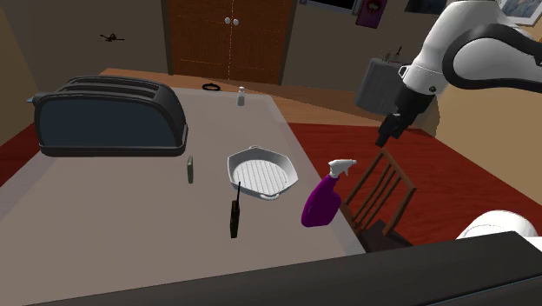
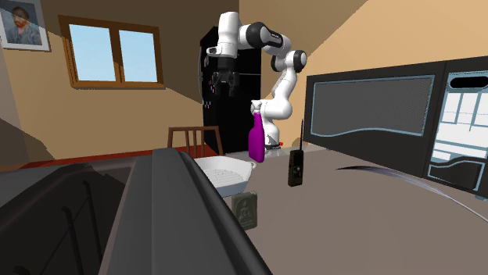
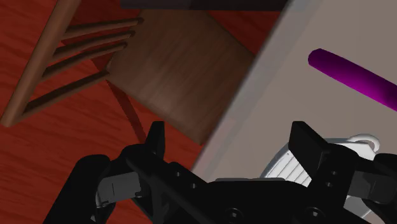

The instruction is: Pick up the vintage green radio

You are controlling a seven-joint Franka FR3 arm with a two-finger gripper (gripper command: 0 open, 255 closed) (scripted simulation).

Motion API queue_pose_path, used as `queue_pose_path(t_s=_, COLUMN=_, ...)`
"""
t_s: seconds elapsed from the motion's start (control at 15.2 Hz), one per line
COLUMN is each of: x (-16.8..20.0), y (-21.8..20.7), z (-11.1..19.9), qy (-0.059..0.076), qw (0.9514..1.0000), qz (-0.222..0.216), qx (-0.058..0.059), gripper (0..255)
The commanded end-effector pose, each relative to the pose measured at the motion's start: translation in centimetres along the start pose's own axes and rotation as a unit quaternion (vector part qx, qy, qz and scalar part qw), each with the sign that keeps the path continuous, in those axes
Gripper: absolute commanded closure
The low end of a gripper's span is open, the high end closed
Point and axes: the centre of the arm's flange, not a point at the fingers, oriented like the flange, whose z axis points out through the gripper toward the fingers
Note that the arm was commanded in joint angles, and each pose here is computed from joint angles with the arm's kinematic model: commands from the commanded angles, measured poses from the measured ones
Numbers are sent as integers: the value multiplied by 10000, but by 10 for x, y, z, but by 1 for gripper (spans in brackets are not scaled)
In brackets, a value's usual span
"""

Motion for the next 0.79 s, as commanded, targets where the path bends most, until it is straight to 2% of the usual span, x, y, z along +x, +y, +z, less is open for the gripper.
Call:
queue_pose_path(t_s=0.0, x=0, y=0, z=0, qy=0, qw=10000, qz=0, qx=0, gripper=0)
queue_pose_path(t_s=0.33, x=18, y=-62, z=12, qy=-275, qw=9992, qz=301, qx=55, gripper=0)
queue_pose_path(t_s=0.73, x=43, y=-136, z=27, qy=-605, qw=9959, qz=662, qx=120, gripper=0)
